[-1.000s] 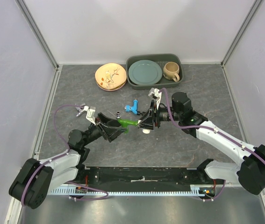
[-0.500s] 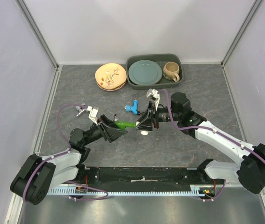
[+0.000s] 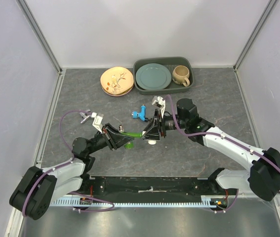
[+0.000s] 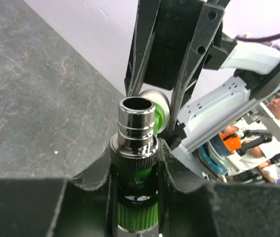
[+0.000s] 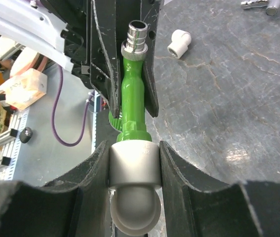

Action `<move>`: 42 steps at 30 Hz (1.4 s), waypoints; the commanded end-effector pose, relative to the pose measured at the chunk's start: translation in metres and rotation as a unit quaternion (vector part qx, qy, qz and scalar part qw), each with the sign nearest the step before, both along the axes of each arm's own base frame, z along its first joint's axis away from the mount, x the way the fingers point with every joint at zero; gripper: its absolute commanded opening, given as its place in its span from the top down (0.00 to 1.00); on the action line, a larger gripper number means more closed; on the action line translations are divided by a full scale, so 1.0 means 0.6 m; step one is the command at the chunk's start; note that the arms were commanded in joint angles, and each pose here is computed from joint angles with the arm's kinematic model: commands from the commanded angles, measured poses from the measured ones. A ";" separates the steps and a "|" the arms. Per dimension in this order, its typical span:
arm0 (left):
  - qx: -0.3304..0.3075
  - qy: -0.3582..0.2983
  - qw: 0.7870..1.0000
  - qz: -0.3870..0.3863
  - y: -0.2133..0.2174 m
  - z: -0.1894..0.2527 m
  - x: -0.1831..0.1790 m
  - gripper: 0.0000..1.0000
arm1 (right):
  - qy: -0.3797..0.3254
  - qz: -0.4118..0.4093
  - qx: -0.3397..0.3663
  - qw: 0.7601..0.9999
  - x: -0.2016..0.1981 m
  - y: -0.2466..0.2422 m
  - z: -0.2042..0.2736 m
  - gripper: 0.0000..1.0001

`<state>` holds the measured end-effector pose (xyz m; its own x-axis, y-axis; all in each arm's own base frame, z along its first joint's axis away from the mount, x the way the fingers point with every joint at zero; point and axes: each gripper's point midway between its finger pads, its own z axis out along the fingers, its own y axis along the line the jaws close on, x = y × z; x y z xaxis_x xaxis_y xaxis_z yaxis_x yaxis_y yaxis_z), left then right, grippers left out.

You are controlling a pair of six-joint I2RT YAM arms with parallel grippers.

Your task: Install the water faucets

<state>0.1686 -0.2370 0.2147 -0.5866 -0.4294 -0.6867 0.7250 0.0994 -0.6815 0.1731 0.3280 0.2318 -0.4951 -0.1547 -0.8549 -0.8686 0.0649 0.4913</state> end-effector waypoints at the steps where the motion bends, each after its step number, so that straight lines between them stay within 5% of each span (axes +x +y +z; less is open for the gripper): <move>1: -0.073 -0.165 0.983 -0.009 0.015 0.100 -0.046 0.94 | -0.021 0.014 0.027 0.999 0.001 0.011 0.032 1.00; 15: -0.028 -0.287 0.958 0.010 0.002 0.095 -0.079 0.98 | 0.192 0.035 0.067 0.979 -0.016 0.036 0.078 1.00; 21: -0.002 -0.325 0.944 0.056 0.001 0.103 -0.078 0.98 | 0.208 0.034 0.069 0.975 -0.015 0.037 0.077 1.00; 24: -0.004 -0.278 0.954 0.115 0.015 0.102 -0.042 0.98 | 0.167 -0.013 0.053 0.985 0.005 0.033 0.077 0.85; 28: -0.008 -0.215 0.964 0.157 0.027 0.098 -0.012 0.98 | 0.065 -0.059 0.016 0.996 0.026 0.015 0.057 0.43; 31: -0.030 -0.172 0.970 0.171 0.034 0.099 -0.003 0.98 | -0.001 -0.073 0.019 0.997 0.033 0.003 0.061 0.24; 37: -0.083 -0.101 0.977 0.167 0.043 0.113 -0.003 0.98 | -0.086 -0.101 0.011 0.991 0.045 -0.020 0.048 0.09; 42: -0.118 -0.095 0.978 0.147 0.047 0.143 -0.021 0.98 | -0.097 -0.073 0.016 0.992 0.030 -0.019 0.030 0.08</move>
<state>0.1655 -0.2181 0.2574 -0.2895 -0.6235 -0.7263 0.7841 0.2808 -0.5535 0.1909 0.3181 0.2579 -0.4136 -0.0536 -0.9089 -0.8964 0.1991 0.3961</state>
